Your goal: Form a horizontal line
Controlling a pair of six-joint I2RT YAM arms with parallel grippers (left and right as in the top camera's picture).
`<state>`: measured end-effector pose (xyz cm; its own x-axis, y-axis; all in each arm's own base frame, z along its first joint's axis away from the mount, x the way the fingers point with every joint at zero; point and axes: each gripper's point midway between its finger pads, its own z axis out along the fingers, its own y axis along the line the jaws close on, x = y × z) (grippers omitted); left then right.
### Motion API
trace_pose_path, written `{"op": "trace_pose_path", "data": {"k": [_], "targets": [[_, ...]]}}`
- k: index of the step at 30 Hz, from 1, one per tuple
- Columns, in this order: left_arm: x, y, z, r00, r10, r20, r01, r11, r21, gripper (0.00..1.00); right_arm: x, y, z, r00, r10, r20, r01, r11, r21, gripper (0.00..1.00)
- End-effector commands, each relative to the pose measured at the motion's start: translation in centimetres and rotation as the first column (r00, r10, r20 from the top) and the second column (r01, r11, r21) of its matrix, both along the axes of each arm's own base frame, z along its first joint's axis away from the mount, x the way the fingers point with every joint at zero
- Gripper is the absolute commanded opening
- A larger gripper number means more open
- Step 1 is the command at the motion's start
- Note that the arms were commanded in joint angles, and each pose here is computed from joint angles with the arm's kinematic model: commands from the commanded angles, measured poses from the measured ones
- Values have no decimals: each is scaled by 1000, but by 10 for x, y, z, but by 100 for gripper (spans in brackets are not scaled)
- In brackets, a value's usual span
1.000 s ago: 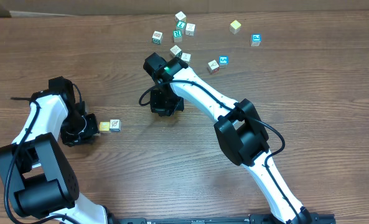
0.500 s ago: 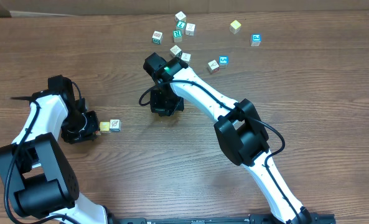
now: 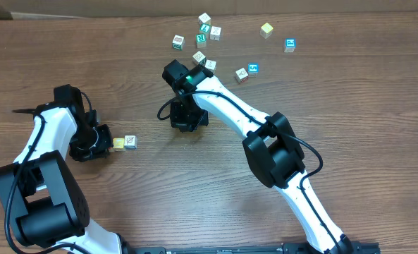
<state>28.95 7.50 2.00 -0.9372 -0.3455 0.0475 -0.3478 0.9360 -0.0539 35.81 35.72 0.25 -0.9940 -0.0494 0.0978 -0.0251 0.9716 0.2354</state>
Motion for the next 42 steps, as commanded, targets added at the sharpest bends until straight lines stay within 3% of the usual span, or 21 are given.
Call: {"op": "trace_pose_path", "data": {"k": [1,15,27,30,35,42], "targets": [[-1,-5,-3,1000,-27,1,27,999,-17,6,6,-11,-7,1000,-4,25,5,999,-53,4],[-1,-6,-2,1000,-26,-1,26,999,-24,4,6,-11,-7,1000,-4,25,6,999,-53,4],[-22,-12,1,996,-26,-81,22,998,-53,4,0,-4,-5,1000,3,-6,-3,1000,-15,4],[-12,-21,10,999,-26,-18,24,995,-100,4,-3,1,-4,999,54,1,-54,999,8,4],[27,-35,45,972,-32,234,74,982,-173,4,-1,11,-1,998,63,5,-63,996,62,4],[63,-26,83,895,-14,445,73,991,-115,4,19,77,29,991,100,93,-129,908,399,4]]}}
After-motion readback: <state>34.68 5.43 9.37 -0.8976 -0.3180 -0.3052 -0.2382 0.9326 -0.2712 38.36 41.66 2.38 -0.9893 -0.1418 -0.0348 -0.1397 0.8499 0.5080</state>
